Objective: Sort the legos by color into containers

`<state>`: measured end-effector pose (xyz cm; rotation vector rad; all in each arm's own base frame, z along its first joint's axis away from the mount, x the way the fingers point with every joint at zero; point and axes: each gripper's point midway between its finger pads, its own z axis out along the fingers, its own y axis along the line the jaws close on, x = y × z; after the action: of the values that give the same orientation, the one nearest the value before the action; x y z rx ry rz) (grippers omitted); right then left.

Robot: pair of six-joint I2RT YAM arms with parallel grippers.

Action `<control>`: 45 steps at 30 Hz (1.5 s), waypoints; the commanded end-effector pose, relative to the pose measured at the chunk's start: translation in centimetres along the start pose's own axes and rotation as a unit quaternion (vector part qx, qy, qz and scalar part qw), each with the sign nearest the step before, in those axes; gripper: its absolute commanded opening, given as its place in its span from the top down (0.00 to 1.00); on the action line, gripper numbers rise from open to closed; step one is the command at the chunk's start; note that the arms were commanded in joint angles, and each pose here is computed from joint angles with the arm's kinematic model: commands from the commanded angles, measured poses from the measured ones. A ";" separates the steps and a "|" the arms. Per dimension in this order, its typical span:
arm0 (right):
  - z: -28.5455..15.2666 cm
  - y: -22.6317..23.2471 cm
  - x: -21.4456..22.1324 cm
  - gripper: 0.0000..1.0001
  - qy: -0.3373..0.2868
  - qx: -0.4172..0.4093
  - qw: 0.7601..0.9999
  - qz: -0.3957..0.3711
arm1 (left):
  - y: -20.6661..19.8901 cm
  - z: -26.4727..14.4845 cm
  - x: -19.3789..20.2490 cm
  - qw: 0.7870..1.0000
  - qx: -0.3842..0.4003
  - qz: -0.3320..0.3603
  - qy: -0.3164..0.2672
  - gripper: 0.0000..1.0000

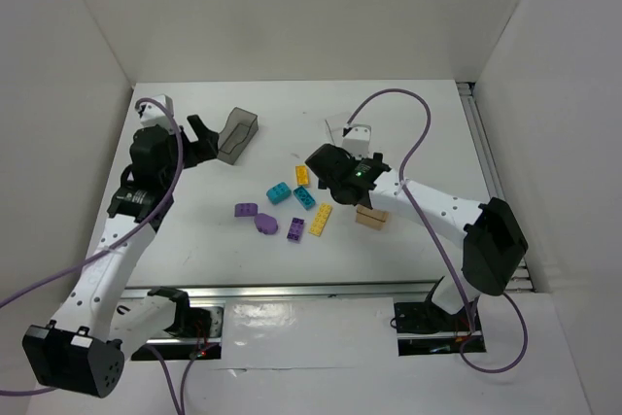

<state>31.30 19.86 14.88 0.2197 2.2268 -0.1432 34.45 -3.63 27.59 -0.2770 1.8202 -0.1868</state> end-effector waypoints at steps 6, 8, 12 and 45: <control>-0.2 1.2 0.3 0.00 0.004 -0.048 0.999 0.025 | 0.7 0.1 -0.4 0.999 -0.035 -0.033 0.011 0.00; 0.0 2.7 0.6 0.00 0.006 -0.085 0.996 0.021 | 0.7 0.1 0.0 0.998 -0.035 -0.054 0.022 0.00; 0.6 4.2 2.7 0.02 0.035 -0.120 0.992 0.020 | -1.1 -0.1 0.6 0.997 0.006 -0.059 0.056 0.00; 10.0 -0.9 6.5 0.12 0.118 -0.013 0.992 0.034 | -3.8 -0.5 2.2 0.992 0.076 -0.032 0.099 0.02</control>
<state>33.04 18.40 3.55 0.2897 2.4870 0.0136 33.46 -7.66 24.97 -0.2501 2.0253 -0.4023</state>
